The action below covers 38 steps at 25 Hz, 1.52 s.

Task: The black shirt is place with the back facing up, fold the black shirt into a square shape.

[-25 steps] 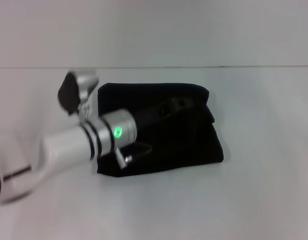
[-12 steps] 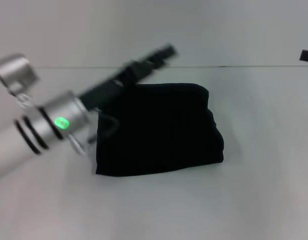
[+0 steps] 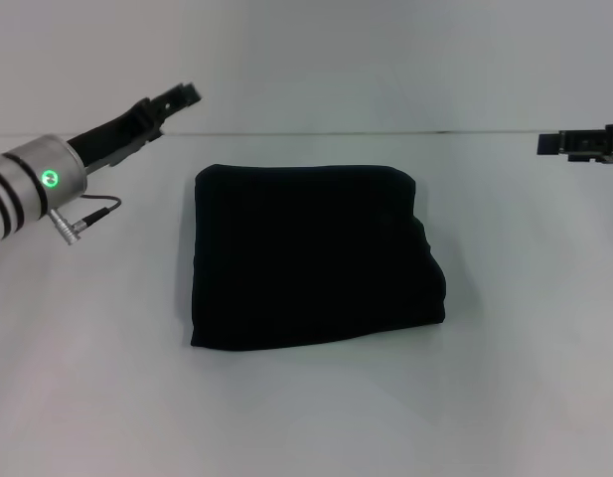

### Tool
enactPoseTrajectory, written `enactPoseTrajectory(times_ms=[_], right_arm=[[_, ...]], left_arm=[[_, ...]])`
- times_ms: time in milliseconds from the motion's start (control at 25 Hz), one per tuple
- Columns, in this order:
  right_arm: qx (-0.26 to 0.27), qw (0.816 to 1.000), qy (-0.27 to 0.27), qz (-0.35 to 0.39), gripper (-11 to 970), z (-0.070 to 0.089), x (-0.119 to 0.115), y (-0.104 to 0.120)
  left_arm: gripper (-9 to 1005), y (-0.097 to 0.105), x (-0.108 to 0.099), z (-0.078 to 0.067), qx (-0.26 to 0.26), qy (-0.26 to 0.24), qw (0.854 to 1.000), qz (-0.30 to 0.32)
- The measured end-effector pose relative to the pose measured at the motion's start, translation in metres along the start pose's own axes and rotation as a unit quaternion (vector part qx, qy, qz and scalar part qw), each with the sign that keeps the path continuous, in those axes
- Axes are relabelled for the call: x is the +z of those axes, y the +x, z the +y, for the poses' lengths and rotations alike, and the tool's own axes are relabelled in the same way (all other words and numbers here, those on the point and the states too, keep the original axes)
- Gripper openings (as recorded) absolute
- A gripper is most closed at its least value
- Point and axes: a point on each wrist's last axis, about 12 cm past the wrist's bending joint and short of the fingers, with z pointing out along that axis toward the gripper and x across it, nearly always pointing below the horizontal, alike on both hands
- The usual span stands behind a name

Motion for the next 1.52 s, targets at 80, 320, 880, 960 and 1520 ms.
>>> enactPoseTrajectory(times_ms=[80, 320, 880, 960, 1520], right_arm=[[0.001, 1.0, 0.0, -0.001, 748, 0.001, 0.002, 0.0], [0.006, 1.0, 0.006, 0.0, 748, -0.001, 0.004, 0.004], [0.006, 0.999, 0.024, 0.02, 747, -0.006, 0.011, 0.021], [0.006, 0.999, 0.025, 0.021, 747, -0.005, 0.012, 0.022], [0.01, 0.999, 0.026, 0.021, 747, -0.007, 0.012, 0.028]], left_arm=[[918, -0.003, 0.005, 0.003, 0.032, -0.044, 0.998, 0.005], [948, 0.003, 0.016, 0.001, 0.099, -0.087, 0.99, 0.039], [948, 0.032, 0.03, -0.009, 0.158, -0.1, 0.975, 0.118], [948, 0.035, 0.031, -0.011, 0.159, -0.098, 0.975, 0.122], [846, 0.041, 0.044, -0.029, 0.176, -0.078, 0.971, 0.143]])
